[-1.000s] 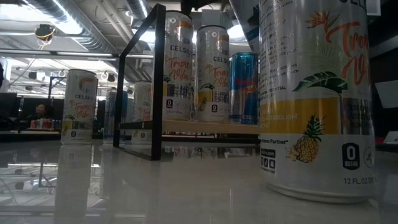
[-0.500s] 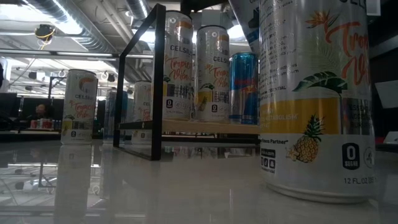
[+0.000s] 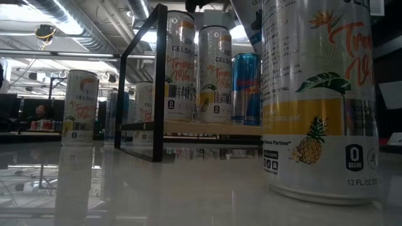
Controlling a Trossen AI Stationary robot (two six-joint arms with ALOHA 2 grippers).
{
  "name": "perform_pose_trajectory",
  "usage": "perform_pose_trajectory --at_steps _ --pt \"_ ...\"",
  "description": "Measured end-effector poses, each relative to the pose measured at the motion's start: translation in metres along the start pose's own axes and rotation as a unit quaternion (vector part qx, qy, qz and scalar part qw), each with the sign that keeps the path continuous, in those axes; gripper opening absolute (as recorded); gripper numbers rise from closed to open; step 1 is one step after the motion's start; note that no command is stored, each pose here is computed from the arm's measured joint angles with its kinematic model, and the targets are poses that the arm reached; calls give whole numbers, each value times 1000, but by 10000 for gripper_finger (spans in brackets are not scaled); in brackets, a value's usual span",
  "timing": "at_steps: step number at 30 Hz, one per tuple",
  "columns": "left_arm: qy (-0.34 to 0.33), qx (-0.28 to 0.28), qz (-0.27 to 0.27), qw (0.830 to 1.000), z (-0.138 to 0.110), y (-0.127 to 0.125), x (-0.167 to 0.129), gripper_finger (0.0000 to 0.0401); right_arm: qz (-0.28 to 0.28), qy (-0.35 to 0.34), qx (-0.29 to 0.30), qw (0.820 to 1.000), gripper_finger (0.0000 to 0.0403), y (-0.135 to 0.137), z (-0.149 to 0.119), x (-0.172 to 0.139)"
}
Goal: Place canned beverage on shelf
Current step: Put the white blue soda can on the shelf
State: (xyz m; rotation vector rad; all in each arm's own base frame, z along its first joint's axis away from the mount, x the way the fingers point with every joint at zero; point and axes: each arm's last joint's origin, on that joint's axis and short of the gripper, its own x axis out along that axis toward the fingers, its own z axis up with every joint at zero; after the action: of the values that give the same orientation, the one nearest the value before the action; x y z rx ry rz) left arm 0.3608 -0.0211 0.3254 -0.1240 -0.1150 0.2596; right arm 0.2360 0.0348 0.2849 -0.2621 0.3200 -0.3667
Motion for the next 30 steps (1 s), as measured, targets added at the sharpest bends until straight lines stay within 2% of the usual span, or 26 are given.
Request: perform_pose_trajectory --at_steps 5,14,26,30 --pt "0 1 3 1000 0 0 0 364 5 0 12 1000 237 0 0 0" --pt "0 43 21 999 0 -1 -1 364 20 -2 20 1000 237 1 0 0" --pt "21 52 27 998 -5 -1 -1 364 20 -12 37 999 237 1 2 0" --pt "21 52 34 998 -5 0 -1 364 38 -20 38 998 237 2 4 0"
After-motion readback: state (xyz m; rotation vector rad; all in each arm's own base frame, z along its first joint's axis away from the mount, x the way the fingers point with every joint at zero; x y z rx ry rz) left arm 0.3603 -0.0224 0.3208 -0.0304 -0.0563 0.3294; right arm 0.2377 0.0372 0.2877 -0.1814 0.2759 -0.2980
